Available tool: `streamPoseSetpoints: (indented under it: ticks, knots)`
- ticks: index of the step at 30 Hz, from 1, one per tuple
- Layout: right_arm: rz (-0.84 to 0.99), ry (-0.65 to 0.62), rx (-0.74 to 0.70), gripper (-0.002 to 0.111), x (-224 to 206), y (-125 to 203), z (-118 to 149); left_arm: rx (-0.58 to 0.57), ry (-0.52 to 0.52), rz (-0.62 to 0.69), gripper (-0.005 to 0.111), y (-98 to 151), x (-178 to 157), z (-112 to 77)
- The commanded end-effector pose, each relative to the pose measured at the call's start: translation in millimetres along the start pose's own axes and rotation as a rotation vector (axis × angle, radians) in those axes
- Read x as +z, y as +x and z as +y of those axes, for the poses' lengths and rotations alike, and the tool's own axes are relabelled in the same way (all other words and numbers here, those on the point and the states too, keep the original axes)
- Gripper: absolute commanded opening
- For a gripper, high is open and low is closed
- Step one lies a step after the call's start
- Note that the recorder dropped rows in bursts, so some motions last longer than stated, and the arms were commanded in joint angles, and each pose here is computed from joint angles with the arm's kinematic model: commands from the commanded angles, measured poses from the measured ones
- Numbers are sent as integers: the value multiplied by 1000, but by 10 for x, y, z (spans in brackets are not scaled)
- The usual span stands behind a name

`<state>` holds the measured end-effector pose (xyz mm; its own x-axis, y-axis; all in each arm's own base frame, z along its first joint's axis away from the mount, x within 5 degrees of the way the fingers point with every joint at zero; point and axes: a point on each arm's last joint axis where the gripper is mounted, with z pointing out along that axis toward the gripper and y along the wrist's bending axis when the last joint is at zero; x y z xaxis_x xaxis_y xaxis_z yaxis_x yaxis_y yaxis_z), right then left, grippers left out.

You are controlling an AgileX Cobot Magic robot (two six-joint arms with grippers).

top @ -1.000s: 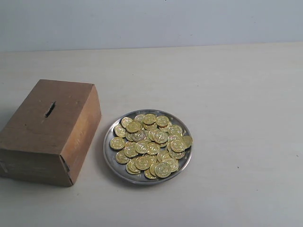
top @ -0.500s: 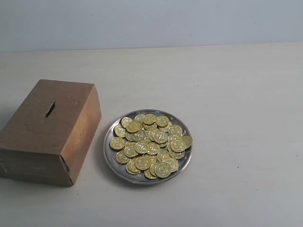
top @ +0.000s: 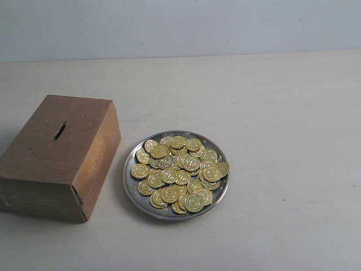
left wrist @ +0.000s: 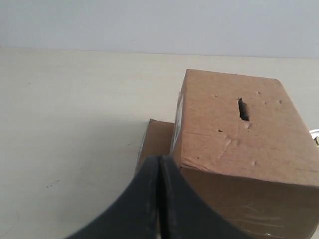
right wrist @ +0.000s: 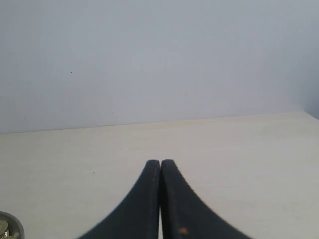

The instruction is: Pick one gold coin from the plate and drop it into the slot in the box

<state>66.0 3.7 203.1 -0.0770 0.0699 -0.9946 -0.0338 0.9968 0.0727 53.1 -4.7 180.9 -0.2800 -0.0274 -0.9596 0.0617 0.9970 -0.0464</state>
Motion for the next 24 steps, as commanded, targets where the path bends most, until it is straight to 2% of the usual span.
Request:
streamPoseSetpoints:
  ticks: [1, 9, 16, 19, 24]
  knots:
    - [0, 6, -4, 0, -1, 12, -5, -2, 5, -16, 0, -6, -2, -2]
    - [0, 6, -4, 0, -1, 12, -5, -2, 5, -16, 0, -6, -2, -2]
    - [-118, 4, -33, 0, -101, -54, 0, -2, 5, -16, 0, -6, -2, -2]
    - [-109, -4, -44, 0, -100, -46, 7, -2, 5, -16, 0, -6, -2, -2]
    - [4, -95, -108, 0, -99, 62, 87, -2, 5, -16, 0, -6, -2, -2]
